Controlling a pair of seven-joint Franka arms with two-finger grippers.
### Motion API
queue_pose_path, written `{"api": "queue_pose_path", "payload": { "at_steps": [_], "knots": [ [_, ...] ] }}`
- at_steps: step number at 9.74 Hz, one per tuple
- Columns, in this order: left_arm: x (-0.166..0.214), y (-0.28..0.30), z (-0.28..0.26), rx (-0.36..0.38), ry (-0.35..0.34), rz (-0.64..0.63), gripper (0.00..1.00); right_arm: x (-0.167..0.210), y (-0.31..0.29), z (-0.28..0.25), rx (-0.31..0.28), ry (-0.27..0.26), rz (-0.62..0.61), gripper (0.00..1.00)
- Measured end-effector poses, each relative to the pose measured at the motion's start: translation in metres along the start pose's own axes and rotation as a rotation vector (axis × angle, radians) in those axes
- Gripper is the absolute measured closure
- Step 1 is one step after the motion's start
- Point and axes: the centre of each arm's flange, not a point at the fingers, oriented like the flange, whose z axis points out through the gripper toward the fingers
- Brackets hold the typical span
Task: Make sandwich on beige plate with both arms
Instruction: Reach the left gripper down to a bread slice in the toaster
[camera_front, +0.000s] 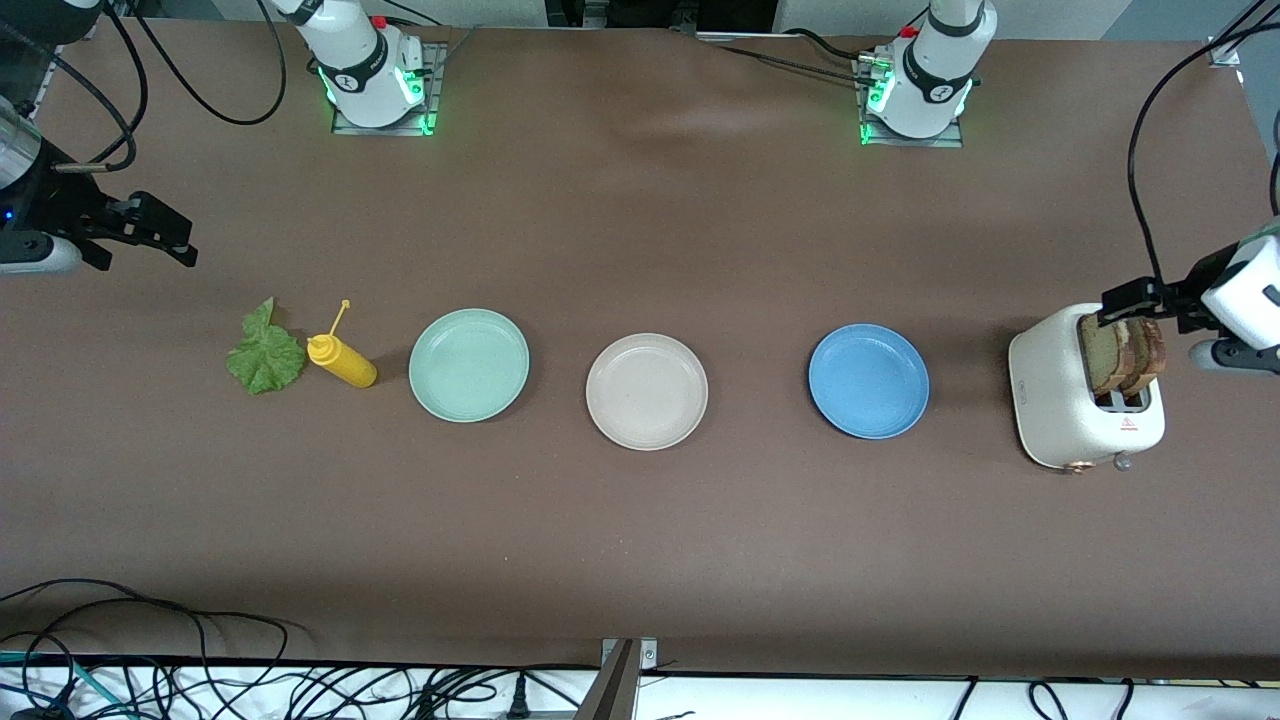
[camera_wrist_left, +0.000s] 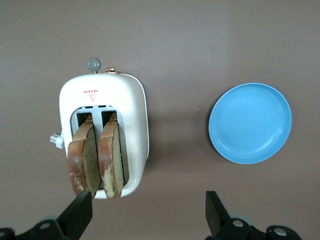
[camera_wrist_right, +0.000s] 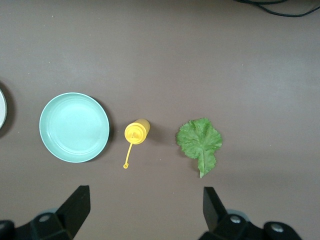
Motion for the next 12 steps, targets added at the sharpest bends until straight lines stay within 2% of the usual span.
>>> {"api": "queue_pose_path", "payload": {
  "at_steps": [4,12],
  "knots": [
    [-0.005,-0.031,0.043,0.002,0.031,0.013,0.00,0.000,0.000,0.000,0.000,0.001,0.000,0.00],
    [-0.012,-0.042,0.101,0.016,0.096,0.001,0.00,0.000,0.001,0.000,0.000,0.000,0.002,0.00]
  ]
}}
